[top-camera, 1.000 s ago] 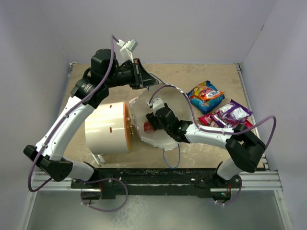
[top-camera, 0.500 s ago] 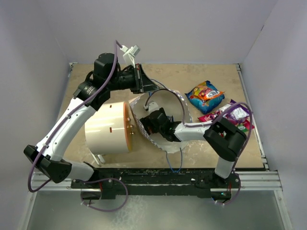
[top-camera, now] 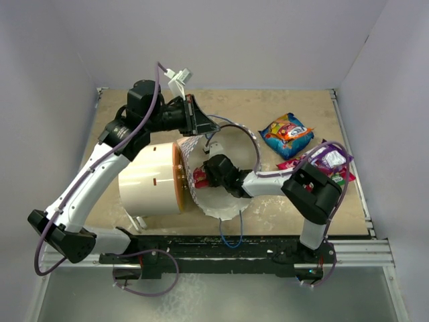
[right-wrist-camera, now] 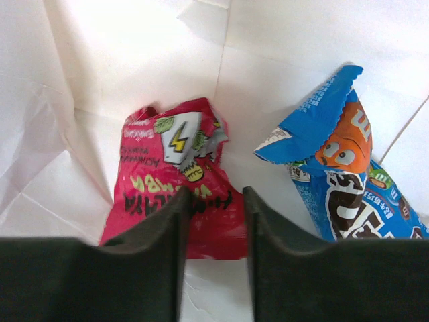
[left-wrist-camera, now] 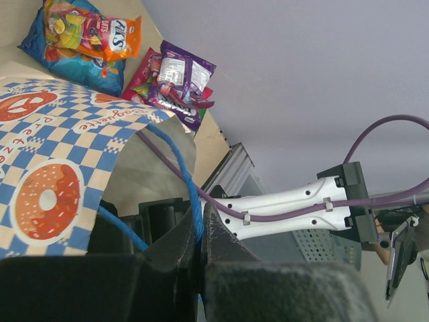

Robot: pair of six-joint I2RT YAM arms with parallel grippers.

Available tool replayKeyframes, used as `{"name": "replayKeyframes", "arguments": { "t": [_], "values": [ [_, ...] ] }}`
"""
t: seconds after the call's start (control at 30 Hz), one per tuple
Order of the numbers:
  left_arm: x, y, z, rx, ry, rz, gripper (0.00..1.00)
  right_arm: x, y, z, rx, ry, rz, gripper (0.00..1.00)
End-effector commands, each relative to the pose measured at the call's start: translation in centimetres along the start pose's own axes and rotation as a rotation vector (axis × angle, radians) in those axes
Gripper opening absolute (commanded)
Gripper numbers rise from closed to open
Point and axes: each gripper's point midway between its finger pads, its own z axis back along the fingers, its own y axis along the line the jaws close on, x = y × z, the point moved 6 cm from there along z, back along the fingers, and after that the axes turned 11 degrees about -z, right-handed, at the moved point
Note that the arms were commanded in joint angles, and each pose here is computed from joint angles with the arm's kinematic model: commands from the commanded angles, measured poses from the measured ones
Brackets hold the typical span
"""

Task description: Take the snacks out of the paper bag

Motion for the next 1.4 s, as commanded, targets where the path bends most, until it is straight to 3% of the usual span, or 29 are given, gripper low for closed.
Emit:
{"name": "replayKeyframes", "arguments": {
  "t": [0.0, 0.17, 0.57, 0.87, 1.13, 1.37],
  "values": [
    [0.5, -0.5, 0.8, -0.009, -0.048, -0.02, 0.0, 2.6, 0.9, 1.3, 0.041, -0.07, 0.017, 0.21],
    [0.4, -0.2, 0.9, 0.021, -0.057, -0.011, 0.0, 4.6, 1.0, 2.8, 0.041, -0.115, 0.101, 0.03],
    [0.6, 0.8, 0.8, 0.087, -0.089, -0.008, 0.0, 5.5, 0.7, 9.6, 0.18, -0.147, 0.181, 0.0],
    [0.5, 1.0, 0.6, 0.101, -0.081, 0.003, 0.0, 7.2, -0.8, 15.2, 0.176, -0.191, 0.23, 0.0],
    [0.7, 0.6, 1.0, 0.097, -0.087, 0.004, 0.0, 11.6, -2.8, 22.1, 0.098, -0.379, 0.265, 0.0],
    [0.7, 0.7, 1.1, 0.114, -0.061, -0.028, 0.0, 16.1, -5.2, 28.5, -0.031, -0.654, 0.224, 0.0]
  ]
}}
